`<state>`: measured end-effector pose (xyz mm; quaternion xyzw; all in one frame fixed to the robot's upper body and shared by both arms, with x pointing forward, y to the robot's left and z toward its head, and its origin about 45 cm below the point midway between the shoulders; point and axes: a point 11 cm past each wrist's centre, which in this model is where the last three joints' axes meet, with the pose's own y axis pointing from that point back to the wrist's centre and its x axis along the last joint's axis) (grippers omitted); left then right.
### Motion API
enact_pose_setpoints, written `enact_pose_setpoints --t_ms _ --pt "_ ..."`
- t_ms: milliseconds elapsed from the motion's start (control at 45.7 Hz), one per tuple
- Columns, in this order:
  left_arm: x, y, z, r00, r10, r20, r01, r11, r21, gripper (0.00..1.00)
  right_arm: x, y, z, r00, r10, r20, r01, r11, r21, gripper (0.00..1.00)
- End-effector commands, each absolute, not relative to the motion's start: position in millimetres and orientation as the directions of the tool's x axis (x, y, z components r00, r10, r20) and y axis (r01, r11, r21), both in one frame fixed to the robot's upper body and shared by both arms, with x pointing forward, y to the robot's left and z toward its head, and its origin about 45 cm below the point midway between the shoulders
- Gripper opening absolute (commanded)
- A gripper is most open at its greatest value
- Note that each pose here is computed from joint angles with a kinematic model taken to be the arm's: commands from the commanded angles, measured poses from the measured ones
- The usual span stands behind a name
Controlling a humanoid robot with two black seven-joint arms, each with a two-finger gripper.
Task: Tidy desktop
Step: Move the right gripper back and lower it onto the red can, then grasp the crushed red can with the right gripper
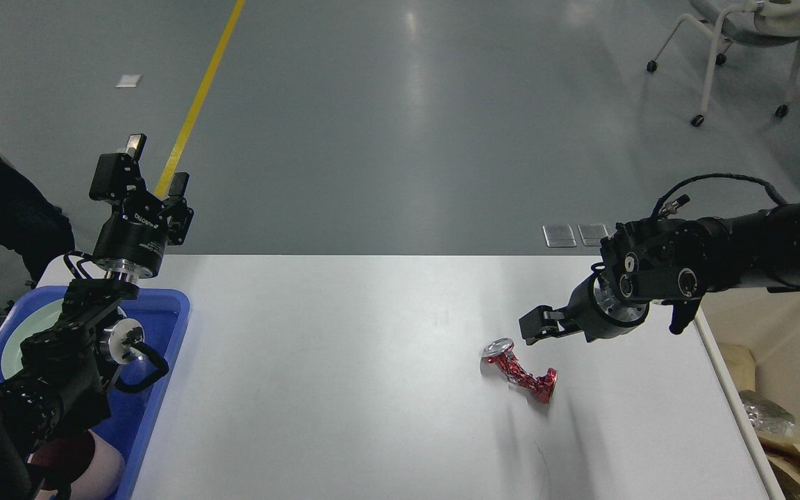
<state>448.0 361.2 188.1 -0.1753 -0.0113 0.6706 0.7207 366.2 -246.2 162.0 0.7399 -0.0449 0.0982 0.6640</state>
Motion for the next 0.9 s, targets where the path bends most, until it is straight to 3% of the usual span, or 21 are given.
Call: enact_pose_setpoints --t_ms 0,263,460,679,876 --pt "448 361 188 0.100 0.971 -0.219 -0.963 0.039 -0.268 0.96 356 -246 145 0.986 -0.096 0.137 -0.152 -0.167 0.974 1.00" --pt "448 361 188 0.100 0.971 -0.219 -0.963 0.039 -0.268 0.96 359 -264 111 0.904 -0.413 0.110 -0.213 -0.212 0.954 1.00" --pt "448 361 188 0.100 0.971 -0.219 -0.963 0.039 -0.268 0.96 343 -271 90 0.897 -0.435 0.080 -0.184 -0.202 0.962 1.00" --pt "448 361 188 0.100 0.971 -0.219 -0.963 0.039 -0.268 0.96 340 -279 75 0.877 -0.454 0.157 -0.249 -0.151 0.957 1.00" --pt "448 361 188 0.100 0.971 -0.219 -0.963 0.039 -0.268 0.96 338 -281 70 0.873 -0.461 0.157 -0.251 -0.148 0.957 1.00"
